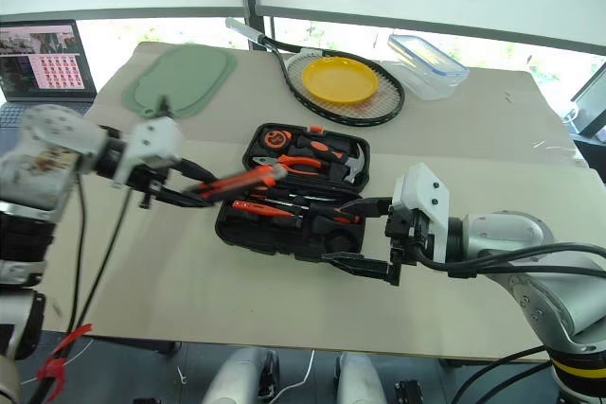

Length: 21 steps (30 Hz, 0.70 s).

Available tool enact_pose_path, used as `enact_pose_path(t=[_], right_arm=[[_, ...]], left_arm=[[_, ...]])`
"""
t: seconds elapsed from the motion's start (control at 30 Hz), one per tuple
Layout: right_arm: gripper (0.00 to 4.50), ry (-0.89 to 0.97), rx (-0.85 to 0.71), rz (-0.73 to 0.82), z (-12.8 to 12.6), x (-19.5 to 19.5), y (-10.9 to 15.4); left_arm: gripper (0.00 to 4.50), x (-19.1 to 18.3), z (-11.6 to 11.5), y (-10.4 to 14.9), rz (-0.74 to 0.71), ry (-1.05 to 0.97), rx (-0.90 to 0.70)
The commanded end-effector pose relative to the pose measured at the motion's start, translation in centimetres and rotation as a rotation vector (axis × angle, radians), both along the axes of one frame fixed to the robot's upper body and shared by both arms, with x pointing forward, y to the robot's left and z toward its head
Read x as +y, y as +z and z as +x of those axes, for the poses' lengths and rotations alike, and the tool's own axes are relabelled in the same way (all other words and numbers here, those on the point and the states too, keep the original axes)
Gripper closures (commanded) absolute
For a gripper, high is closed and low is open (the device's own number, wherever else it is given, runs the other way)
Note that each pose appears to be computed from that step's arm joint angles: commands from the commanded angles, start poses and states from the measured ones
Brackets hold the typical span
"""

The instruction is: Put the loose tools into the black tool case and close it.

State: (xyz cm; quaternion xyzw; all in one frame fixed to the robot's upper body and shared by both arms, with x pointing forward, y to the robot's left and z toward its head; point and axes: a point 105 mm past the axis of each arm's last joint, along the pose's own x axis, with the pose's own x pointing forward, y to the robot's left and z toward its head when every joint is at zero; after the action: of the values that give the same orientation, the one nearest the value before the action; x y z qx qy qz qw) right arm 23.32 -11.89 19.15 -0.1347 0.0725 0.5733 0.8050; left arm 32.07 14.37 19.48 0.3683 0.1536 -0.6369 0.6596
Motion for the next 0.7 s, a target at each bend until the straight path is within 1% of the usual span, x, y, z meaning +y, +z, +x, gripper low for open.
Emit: enact_pose_path(t=[0.03,0.13,0.37,0.57,0.7], right_arm=[[0.00,-0.021,-0.066,0.001,-0.1,-0.5,0.5],[0.00,-0.044,-0.070,0.014,-0.4,-0.8,0.3],[0.00,-0.086,-0.080,0.026,-1.0,-1.0,0.0],[0.00,-0.109,-0.083,0.042,-1.1,-0.9,-0.1],[0.00,-0.117,-0.084,0.050,-1.0,-0.8,-0.1]], left_arm=[[2.77,-2.9,-0.3,0.1,0.052,-0.133,-0.032],[2.77,-3.2,-0.2,-1.5,0.134,-0.174,-0.017],[2.77,-2.1,0.7,-4.3,0.280,-0.191,0.014],[2.77,-2.7,1.2,-5.2,0.281,-0.206,0.048],[2.77,-3.1,1.8,-5.8,0.322,-0.226,0.040]])
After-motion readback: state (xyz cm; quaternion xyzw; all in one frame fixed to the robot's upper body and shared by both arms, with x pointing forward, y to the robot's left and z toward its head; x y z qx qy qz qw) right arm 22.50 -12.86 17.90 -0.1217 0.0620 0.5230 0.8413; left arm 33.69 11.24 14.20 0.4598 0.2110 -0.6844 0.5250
